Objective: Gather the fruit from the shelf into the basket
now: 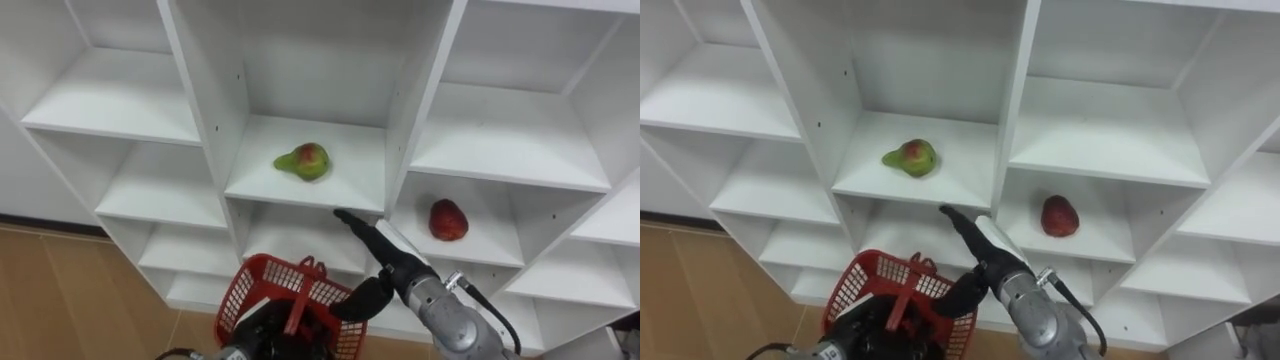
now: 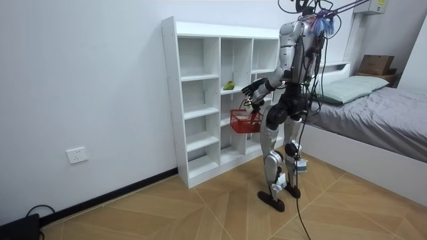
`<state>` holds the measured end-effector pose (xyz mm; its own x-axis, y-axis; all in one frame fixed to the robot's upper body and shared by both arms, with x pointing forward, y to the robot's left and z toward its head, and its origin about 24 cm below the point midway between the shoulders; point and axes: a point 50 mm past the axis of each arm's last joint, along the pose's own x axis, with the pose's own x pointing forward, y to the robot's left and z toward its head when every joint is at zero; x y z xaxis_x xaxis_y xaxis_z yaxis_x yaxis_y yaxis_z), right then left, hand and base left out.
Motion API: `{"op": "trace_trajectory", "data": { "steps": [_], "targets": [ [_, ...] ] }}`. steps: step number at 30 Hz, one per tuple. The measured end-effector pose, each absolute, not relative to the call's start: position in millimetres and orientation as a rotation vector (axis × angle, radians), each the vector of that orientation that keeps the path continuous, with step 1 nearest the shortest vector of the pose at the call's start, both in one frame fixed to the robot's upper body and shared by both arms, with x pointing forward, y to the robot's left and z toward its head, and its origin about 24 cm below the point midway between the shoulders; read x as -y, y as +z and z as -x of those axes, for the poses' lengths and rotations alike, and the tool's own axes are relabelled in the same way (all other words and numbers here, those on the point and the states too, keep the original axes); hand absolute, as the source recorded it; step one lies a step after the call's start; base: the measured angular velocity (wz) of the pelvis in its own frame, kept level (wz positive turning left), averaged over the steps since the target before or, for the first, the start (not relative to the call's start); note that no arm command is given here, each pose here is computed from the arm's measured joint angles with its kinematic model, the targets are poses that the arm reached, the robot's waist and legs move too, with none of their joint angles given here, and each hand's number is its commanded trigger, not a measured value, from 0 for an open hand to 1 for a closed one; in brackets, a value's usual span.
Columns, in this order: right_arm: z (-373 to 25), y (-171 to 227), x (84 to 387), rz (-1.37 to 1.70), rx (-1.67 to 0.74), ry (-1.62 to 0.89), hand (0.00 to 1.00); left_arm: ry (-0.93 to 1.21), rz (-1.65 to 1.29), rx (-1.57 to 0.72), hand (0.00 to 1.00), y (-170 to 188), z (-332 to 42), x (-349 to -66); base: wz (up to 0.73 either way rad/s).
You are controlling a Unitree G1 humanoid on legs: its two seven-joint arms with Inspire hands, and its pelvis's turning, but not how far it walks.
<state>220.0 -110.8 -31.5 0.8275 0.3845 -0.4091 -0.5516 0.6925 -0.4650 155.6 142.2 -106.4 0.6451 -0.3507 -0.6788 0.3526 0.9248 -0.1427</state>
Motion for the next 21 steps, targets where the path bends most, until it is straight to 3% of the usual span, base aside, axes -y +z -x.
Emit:
{"op": "trace_trajectory", "data": {
  "steps": [7,13,21],
  "targets": [
    [-223.4,-20.3,106.7,0.591,-0.249,0.551,0.0,-0.345,-0.002,-0.816,1.0,-114.9,-148.1,-150.0,0.0],
    [-230.6,17.1,97.9,0.563,-0.088,0.552,0.0,-0.326,-0.009,-0.874,1.0,-123.5,-139.1,-155.8,0.01],
    [-231.5,19.1,97.4,0.563,-0.079,0.548,0.0,-0.313,-0.024,-0.87,1.0,-123.6,-139.6,-153.8,0.0]
  ]
}}
